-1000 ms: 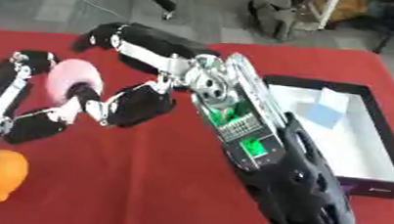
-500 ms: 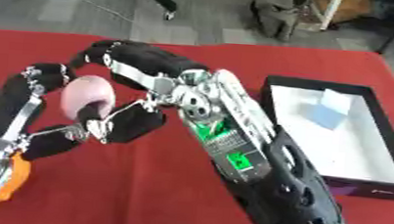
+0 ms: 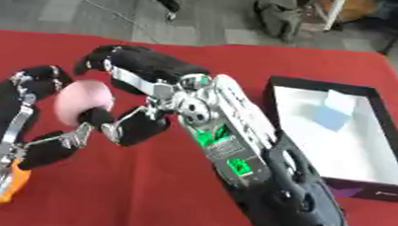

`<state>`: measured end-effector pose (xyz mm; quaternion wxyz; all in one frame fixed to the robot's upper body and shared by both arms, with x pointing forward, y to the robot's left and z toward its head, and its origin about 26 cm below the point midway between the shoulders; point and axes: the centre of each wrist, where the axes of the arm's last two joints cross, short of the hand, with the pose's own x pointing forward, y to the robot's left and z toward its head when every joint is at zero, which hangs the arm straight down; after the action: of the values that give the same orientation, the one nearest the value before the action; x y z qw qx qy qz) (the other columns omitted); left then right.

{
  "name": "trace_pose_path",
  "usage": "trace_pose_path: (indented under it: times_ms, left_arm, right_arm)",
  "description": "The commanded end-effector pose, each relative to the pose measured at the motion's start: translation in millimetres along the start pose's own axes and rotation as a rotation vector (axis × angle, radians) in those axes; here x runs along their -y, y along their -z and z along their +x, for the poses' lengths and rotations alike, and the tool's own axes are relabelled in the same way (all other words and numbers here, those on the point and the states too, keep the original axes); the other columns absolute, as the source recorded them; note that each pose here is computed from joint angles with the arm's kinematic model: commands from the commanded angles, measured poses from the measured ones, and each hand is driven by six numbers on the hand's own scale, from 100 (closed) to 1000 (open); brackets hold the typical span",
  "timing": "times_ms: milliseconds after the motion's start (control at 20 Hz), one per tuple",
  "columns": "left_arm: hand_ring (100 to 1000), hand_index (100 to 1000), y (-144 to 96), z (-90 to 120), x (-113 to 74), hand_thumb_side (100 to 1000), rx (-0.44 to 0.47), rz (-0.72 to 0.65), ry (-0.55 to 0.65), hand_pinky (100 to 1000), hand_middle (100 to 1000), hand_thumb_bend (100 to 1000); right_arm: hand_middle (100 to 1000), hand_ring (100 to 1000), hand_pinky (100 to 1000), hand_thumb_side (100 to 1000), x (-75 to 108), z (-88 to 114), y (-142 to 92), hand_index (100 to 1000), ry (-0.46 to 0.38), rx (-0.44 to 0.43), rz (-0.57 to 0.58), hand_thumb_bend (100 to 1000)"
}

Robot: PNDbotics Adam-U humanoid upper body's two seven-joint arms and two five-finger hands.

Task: Pick up the objects with one hand, pass them to the other hand, and then place them into the box on the other side of the table.

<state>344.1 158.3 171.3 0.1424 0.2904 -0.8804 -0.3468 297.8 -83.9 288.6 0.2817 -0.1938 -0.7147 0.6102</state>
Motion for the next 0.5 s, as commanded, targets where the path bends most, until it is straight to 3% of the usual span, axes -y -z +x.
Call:
trace_pose_path:
  times_ms: [50,500]
  left_arm:
    - [528,534,1.1,-2.6,-6.6,395,0.028,0.009,0.038,642,464,100]
    - [535,542,5.6,-5.4,-5.2,329,0.058,-0.021,0.148,622,480,100]
  right_arm:
    - [855,900,865,100,6.9,5.0,-3.5,858,-0.011,0.004,-0.036,100]
    - [858,896,857,111,17.3,15.5,3.0,861,-0.028,0.024,-0.005,100]
